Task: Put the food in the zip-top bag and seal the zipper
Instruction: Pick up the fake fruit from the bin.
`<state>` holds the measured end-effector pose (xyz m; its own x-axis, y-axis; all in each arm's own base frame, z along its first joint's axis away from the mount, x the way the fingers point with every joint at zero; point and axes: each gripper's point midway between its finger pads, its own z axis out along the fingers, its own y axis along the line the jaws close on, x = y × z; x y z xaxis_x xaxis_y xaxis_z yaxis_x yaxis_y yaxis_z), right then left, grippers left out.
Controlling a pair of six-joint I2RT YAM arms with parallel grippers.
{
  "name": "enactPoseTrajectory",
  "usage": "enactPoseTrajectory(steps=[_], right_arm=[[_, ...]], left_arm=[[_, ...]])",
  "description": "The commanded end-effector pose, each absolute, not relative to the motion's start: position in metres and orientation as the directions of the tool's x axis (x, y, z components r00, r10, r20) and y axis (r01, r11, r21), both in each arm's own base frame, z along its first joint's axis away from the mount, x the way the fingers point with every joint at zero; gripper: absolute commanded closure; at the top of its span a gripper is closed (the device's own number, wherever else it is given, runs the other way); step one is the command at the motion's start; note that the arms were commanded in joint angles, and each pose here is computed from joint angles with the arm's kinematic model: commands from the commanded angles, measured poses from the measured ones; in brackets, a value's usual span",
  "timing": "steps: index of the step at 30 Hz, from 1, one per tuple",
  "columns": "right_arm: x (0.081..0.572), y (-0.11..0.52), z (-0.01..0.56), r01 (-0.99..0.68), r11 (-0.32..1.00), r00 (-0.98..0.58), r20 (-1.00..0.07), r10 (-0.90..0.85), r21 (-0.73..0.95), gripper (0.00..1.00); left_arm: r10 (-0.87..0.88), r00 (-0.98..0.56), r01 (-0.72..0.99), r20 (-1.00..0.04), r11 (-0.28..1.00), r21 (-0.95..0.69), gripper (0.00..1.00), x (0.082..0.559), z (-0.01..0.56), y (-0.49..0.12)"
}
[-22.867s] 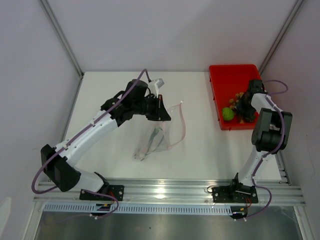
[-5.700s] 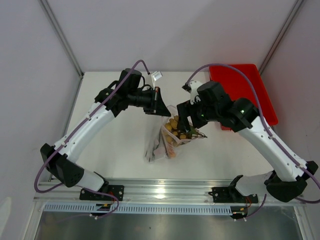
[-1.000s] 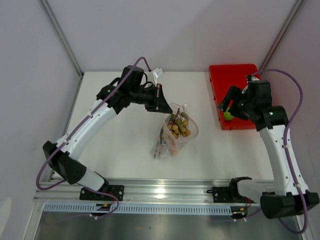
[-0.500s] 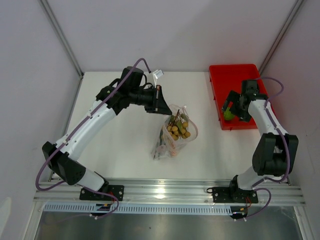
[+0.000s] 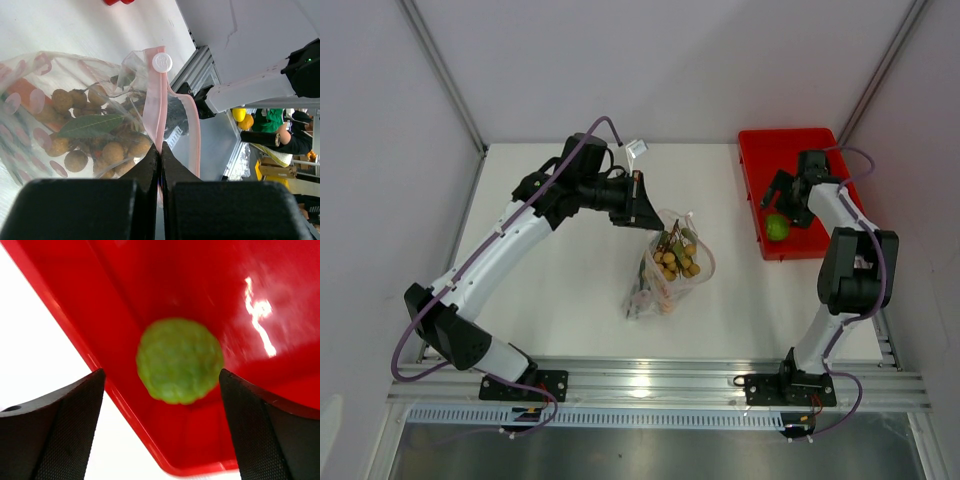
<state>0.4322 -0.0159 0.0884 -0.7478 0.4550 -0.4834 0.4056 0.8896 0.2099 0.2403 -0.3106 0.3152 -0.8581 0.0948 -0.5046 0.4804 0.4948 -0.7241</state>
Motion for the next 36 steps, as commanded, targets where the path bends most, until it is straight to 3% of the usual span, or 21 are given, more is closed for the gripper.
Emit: enactPoseTrajectory(steps=[1, 4, 15, 18, 19, 20, 22, 29, 36], right_arm=[[0.445, -0.021, 0.073, 0.414, 0.889, -0.751, -0.479, 0.454, 0.193, 0.1], [0.439, -0.021, 0.058, 0.433, 0.883, -0.767, -0.441, 0.467, 0.182, 0.15], [0.414, -0.025, 0.047, 0.437, 0.888, -0.778, -0.435, 0.453, 0.142, 0.17], [0.416, -0.028, 0.048, 0.439, 0.888, -0.772, -0.447, 0.452, 0.139, 0.32], [0.418, -0.028, 0.052, 0.434, 0.889, -0.77, -0.452, 0.45, 0.147, 0.54], [0.423, -0.028, 0.064, 0.428, 0.89, -0.757, -0.475, 0.449, 0.159, 0.65], [0.429, -0.028, 0.08, 0.424, 0.889, -0.738, -0.503, 0.45, 0.174, 0.75], [0.426, 0.0, 0.197, 0.305, 0.899, -0.616, -0.655, 0.438, 0.315, 0.76], [0.334, 0.135, 0.3, -0.184, 0.893, -0.577, -0.781, 0.24, 0.411, 0.73]], left_arm=[[0.099, -0.833, 0.526, -0.545, 0.448, -0.723, 0.99, 0.239, 0.332, -0.312], [0.103, -0.836, 0.522, -0.539, 0.452, -0.723, 0.99, 0.24, 0.328, -0.312], [0.104, -0.841, 0.516, -0.531, 0.451, -0.728, 0.99, 0.241, 0.324, -0.314], [0.105, -0.844, 0.512, -0.526, 0.452, -0.731, 0.99, 0.24, 0.322, -0.314], [0.103, -0.843, 0.512, -0.528, 0.452, -0.73, 0.99, 0.241, 0.323, -0.313], [0.104, -0.845, 0.511, -0.525, 0.452, -0.732, 0.99, 0.24, 0.322, -0.313], [0.102, -0.844, 0.511, -0.526, 0.452, -0.731, 0.99, 0.24, 0.322, -0.312], [0.099, -0.848, 0.502, -0.521, 0.463, -0.73, 1.0, 0.24, 0.319, -0.311], [0.101, -0.848, 0.503, -0.519, 0.458, -0.733, 0.99, 0.236, 0.319, -0.31]])
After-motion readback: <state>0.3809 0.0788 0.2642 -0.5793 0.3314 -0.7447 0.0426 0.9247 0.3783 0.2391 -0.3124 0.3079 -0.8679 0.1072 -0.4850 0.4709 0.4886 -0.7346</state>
